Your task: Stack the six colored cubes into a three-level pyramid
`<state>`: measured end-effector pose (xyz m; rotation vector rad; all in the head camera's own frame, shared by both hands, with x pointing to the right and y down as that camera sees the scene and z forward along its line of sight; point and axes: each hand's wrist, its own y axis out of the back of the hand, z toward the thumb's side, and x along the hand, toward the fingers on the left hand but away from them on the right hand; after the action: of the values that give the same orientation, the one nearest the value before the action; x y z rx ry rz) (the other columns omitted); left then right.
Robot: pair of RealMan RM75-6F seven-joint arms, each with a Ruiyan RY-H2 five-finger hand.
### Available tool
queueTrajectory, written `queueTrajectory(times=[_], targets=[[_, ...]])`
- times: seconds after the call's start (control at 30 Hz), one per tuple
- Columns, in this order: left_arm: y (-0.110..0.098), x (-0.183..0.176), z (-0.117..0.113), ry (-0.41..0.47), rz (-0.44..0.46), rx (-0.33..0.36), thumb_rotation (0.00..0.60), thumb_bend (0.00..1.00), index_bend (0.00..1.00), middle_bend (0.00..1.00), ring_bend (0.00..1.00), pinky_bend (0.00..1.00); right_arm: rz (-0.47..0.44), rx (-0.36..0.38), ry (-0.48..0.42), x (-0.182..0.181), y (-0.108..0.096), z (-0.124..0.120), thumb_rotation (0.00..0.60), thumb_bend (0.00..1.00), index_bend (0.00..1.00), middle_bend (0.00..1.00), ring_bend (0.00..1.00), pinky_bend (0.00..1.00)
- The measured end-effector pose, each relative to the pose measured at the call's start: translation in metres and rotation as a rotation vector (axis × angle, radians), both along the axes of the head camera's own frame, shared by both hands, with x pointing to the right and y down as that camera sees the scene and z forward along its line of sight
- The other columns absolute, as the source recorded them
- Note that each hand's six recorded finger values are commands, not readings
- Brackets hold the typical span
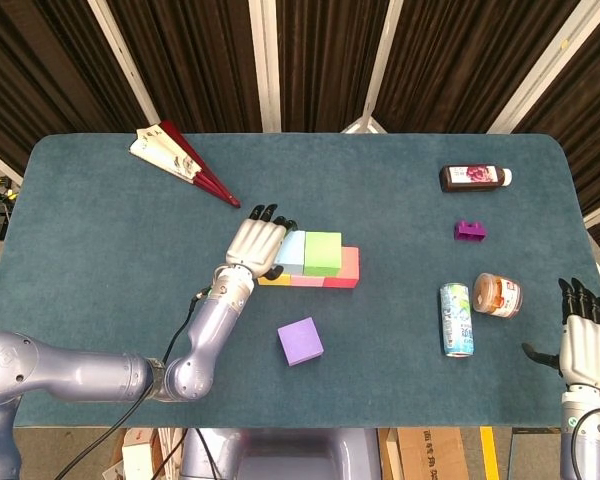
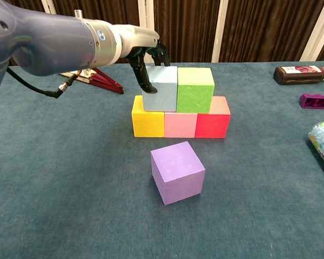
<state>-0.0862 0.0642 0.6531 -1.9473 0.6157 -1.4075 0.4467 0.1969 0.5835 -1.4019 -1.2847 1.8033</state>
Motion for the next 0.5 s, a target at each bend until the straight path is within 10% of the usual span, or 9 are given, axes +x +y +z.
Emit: queueTrajectory(times=[0.5], targets=[[0.003,0.0034,-0.0027,-0.004,0.004,0.007,0.6,0.36,0.22,0.19,0.0,0.0,0.002,0.002,-0.006,0.0003,0.0003,-0.0011,0.6,0.13,0.0,0.01,0.0,0.0]])
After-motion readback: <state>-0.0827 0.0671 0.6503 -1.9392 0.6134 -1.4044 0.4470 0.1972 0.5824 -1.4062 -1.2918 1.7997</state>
